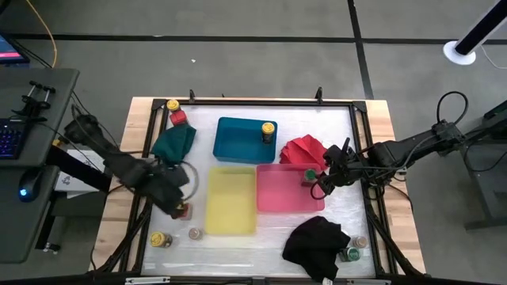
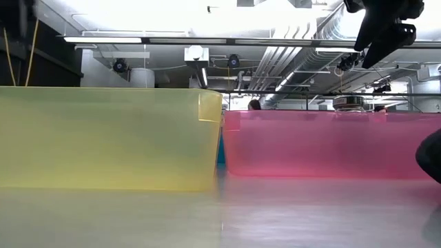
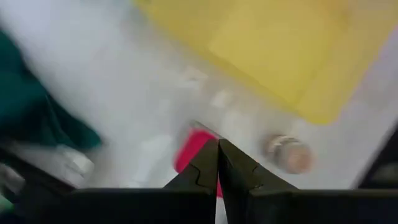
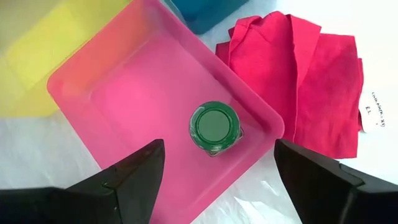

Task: Sort spices by type
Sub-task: Put the red spice bottle into the yellow bin

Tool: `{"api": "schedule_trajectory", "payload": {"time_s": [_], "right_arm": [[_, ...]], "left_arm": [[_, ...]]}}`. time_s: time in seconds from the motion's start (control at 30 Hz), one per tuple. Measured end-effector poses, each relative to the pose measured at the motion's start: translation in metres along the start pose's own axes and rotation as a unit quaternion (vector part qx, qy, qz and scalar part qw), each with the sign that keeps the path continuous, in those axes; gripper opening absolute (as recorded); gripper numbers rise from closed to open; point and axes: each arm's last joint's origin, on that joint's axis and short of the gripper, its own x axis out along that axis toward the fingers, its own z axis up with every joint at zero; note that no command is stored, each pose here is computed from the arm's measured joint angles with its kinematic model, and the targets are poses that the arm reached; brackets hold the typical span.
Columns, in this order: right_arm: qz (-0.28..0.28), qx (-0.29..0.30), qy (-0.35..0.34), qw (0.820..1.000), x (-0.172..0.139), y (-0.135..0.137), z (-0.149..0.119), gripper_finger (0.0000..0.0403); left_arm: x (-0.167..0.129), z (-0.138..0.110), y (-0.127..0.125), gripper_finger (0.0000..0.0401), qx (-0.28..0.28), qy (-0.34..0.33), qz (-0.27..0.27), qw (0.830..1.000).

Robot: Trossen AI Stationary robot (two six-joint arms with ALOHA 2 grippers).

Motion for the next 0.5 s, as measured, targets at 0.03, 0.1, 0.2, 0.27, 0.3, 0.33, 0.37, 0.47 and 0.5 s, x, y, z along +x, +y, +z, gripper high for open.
{"api": "schedule_trajectory", "payload": {"time_s": [0.03, 0.1, 0.2, 0.27, 0.3, 0.33, 0.37, 0.47, 0.5], "right_arm": [[-0.001, 0.000, -0.002, 1.000, 0.000, 0.000, 0.000, 0.0299], [-0.006, 0.002, -0.010, 1.000, 0.000, 0.000, 0.001, 0.0299], [-0.008, 0.002, -0.013, 1.000, 0.000, -0.001, 0.001, 0.0299], [-0.011, 0.003, -0.015, 1.000, 0.000, -0.001, 0.002, 0.0299], [-0.013, 0.004, -0.017, 1.000, 0.001, -0.002, 0.002, 0.0299], [-0.015, 0.006, -0.019, 1.000, 0.001, -0.002, 0.003, 0.0299], [-0.017, 0.008, -0.021, 1.000, 0.001, -0.003, 0.004, 0.0299], [-0.022, 0.014, -0.023, 0.999, 0.002, -0.004, 0.006, 0.0299], [-0.023, 0.016, -0.024, 0.999, 0.002, -0.005, 0.006, 0.0299]], "left_arm": [[-0.003, -0.004, 0.004, 0.0001, -0.047, 0.001, -0.010, 0.999], [-0.007, -0.012, 0.011, 0.0005, -0.121, 0.010, -0.021, 0.992], [-0.009, -0.021, 0.014, 0.0026, -0.152, 0.042, -0.013, 0.987], [-0.008, -0.024, 0.014, 0.0051, -0.162, 0.050, 0.007, 0.985], [-0.006, -0.025, 0.014, 0.0068, -0.172, 0.050, 0.017, 0.984], [-0.004, -0.024, 0.013, 0.0086, -0.181, 0.046, 0.025, 0.982], [-0.002, -0.024, 0.012, 0.0105, -0.191, 0.043, 0.031, 0.980], [0.006, -0.020, 0.006, 0.0169, -0.221, 0.043, 0.045, 0.973], [0.009, -0.019, 0.004, 0.0191, -0.226, 0.046, 0.051, 0.972]]}}
